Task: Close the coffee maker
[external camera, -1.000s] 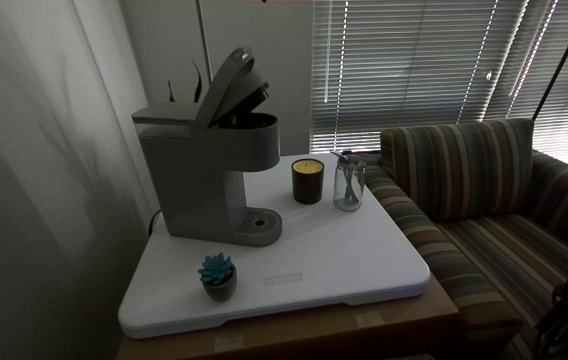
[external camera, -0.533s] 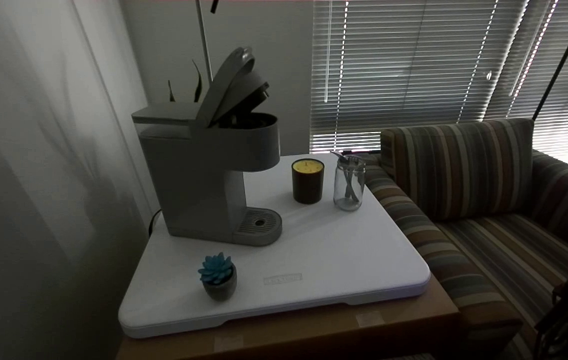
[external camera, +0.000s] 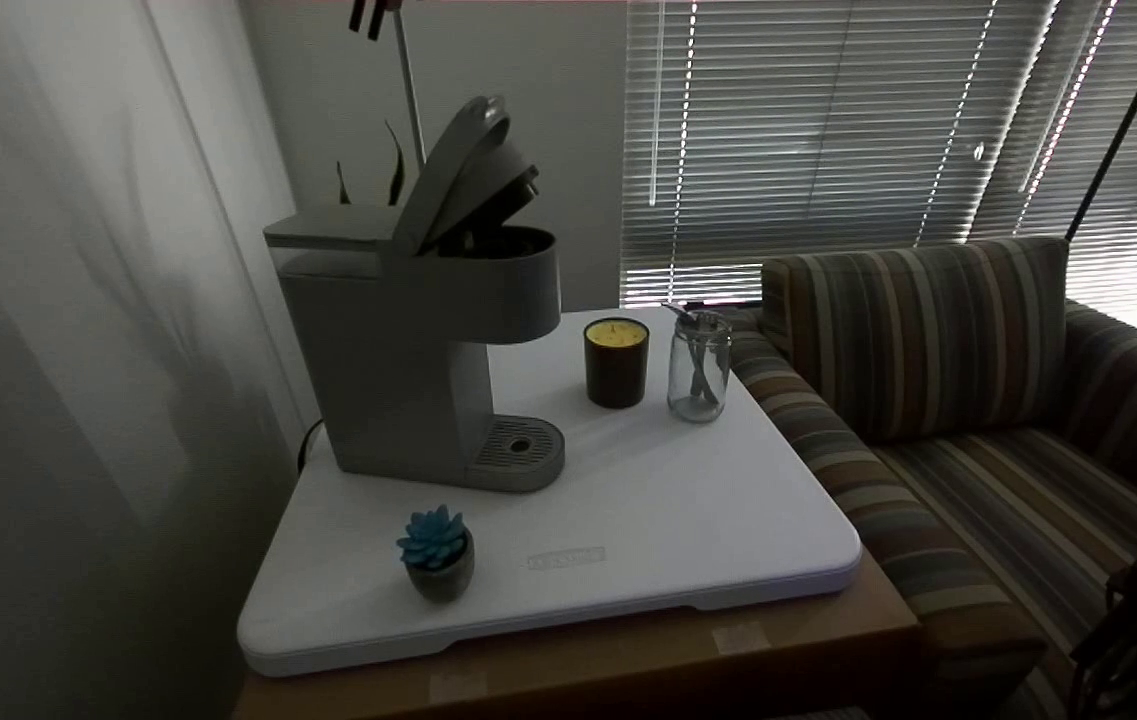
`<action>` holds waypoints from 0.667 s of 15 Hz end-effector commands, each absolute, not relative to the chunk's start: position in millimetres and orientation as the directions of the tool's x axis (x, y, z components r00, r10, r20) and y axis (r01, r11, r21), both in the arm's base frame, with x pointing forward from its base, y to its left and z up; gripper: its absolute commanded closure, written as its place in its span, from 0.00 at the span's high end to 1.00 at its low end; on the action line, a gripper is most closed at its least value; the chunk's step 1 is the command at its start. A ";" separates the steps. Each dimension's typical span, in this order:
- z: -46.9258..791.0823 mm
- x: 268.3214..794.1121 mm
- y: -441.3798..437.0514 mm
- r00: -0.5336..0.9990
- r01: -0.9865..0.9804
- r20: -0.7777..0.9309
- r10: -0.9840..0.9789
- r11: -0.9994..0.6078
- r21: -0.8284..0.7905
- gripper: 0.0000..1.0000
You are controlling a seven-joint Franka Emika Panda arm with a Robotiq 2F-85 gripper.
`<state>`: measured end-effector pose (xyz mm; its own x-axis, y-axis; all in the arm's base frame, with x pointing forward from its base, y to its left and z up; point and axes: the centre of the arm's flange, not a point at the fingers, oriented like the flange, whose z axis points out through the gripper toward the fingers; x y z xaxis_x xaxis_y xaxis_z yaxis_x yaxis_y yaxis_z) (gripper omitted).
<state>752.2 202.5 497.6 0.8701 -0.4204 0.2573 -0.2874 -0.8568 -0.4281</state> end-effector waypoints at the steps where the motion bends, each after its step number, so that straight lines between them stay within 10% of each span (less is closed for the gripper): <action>1: 497.6 752.1 202.6 0.870 -0.287 0.257 -0.420 -0.857 -0.428 0.12; 10: 489.3 733.1 192.1 0.854 -0.359 0.208 -0.477 -0.830 -0.427 0.00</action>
<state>751.5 202.3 492.1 0.8636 -0.4448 0.2375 -0.3174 -0.8456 -0.4292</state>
